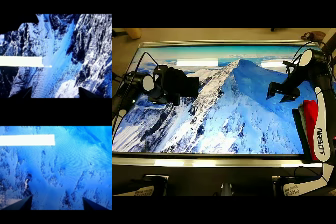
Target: Fold the shirts.
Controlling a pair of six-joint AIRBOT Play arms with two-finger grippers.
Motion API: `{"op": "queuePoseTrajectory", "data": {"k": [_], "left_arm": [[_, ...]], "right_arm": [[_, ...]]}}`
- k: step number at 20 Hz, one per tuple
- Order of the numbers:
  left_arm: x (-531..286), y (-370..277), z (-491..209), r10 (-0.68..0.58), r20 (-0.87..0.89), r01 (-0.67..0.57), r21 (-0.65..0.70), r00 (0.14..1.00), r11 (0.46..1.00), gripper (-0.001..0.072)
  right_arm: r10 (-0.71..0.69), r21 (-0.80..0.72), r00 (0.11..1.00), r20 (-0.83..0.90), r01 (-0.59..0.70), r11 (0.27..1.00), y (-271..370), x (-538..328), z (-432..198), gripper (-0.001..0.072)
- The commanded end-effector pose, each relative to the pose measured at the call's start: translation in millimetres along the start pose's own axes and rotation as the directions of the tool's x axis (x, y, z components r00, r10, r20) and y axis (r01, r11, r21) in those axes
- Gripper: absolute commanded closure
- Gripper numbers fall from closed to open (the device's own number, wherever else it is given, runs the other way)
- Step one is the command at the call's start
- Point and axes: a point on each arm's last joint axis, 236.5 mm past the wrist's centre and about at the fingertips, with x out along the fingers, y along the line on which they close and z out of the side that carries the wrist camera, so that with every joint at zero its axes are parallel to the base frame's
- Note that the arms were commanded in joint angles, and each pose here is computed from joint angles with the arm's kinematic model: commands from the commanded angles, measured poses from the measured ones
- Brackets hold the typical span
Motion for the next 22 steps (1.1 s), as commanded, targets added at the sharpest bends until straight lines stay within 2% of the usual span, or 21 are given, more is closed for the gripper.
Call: {"op": "queuePoseTrajectory", "data": {"k": [1, 14, 16, 18, 20, 21, 22], "left_arm": [[0, 0, 0, 0.0, 0.0, 0.0, 0.001, 1.0, 1.0, 0.0022], [0, -1, 2, -0.002, 0.008, 0.002, 0.0, 1.0, 1.0, 0.0023], [2, -5, 17, -0.016, 0.068, 0.016, 0.002, 0.998, 1.0, 0.0023], [5, -10, 36, -0.037, 0.141, 0.037, 0.003, 0.989, 0.999, 0.0022], [7, 1, 74, -0.005, 0.275, 0.003, 0.007, 0.962, 1.0, 0.0034], [9, 23, 91, 0.041, 0.293, -0.023, -0.064, 0.955, 0.998, 0.0078], [16, 50, 103, 0.073, 0.262, -0.035, -0.146, 0.962, 0.989, 0.0084]], "right_arm": [[0.0, 0.0, 1.0, -0.001, 0.0, 1.0, 0, 0, 0, 0.004], [0.0, 0.0, 1.0, -0.001, 0.0, 1.0, 0, 0, 0, 0.004], [0.003, 0.001, 1.0, 0.016, -0.003, 1.0, 1, 0, 4, 0.0041], [0.017, 0.003, 0.994, 0.112, -0.018, 1.0, 5, -1, 27, 0.004], [0.016, -0.015, 0.988, 0.156, -0.014, 1.0, 4, -2, 37, 0.004], [0.017, -0.025, 0.985, 0.171, -0.013, 1.0, 4, -3, 41, 0.004], [0.019, -0.026, 0.982, 0.186, -0.014, 1.0, 5, -3, 45, 0.004]]}}
